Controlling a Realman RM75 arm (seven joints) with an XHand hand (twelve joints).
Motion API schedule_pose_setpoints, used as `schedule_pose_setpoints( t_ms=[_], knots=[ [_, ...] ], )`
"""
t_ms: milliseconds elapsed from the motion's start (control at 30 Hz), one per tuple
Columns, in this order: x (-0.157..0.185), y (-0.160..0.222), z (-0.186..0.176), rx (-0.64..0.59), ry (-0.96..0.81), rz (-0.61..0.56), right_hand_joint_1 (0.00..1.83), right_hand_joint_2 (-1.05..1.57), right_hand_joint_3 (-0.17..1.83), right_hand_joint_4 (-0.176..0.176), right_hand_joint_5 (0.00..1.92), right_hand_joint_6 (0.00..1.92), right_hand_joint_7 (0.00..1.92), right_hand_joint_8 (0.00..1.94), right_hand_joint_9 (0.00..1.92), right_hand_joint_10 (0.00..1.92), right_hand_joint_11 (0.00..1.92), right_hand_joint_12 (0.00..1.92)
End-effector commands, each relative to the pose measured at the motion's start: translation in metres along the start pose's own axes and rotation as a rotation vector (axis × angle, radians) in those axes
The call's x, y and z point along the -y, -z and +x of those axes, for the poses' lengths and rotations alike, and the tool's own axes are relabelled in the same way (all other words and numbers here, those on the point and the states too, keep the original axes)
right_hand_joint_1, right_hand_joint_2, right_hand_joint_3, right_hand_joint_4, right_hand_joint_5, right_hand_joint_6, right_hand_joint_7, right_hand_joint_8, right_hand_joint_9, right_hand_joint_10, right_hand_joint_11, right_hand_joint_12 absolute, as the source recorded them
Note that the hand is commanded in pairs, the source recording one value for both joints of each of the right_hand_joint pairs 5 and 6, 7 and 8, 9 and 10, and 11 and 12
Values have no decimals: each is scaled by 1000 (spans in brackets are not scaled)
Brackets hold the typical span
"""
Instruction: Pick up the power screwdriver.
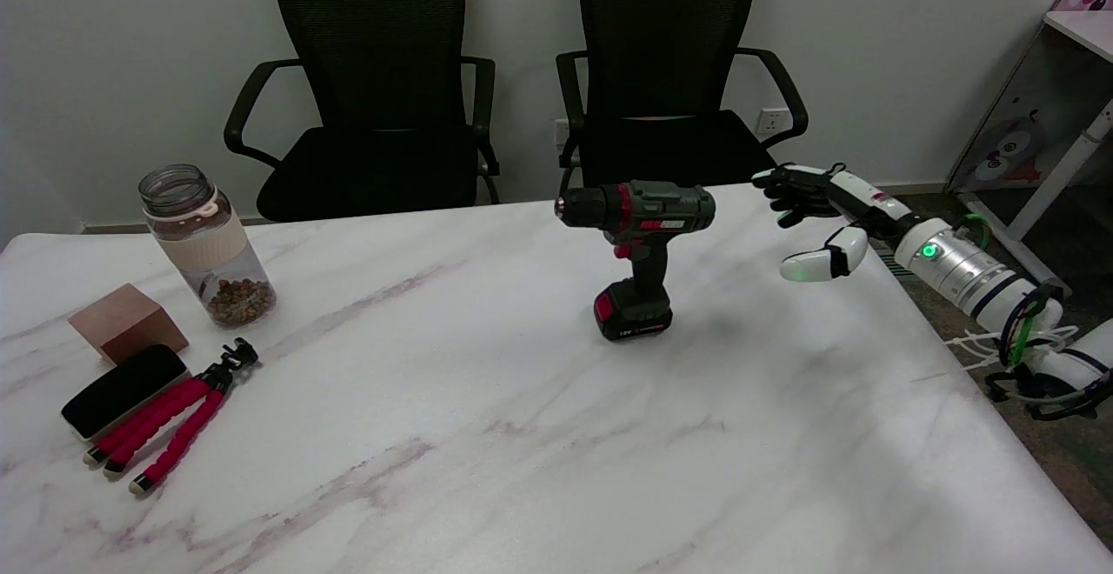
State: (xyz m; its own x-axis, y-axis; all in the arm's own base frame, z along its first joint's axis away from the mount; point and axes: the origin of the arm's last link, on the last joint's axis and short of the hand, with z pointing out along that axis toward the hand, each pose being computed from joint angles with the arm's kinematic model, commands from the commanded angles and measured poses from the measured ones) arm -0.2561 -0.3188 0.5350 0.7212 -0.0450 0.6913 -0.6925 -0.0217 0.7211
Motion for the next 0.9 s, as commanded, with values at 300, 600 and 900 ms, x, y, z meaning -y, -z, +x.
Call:
schedule_pose_setpoints(
  t_ms=[300,600,900],
  knots=[
    [12,-9,-59,28,-161,50,856,-307,946,157,456,456,456,456,468,468,627,627],
    [22,-13,-80,2,-243,94,853,-290,940,159,475,475,475,475,470,470,631,631],
    [30,-16,-100,-36,-331,125,851,-276,931,160,489,489,489,489,470,470,630,630]
  ],
)
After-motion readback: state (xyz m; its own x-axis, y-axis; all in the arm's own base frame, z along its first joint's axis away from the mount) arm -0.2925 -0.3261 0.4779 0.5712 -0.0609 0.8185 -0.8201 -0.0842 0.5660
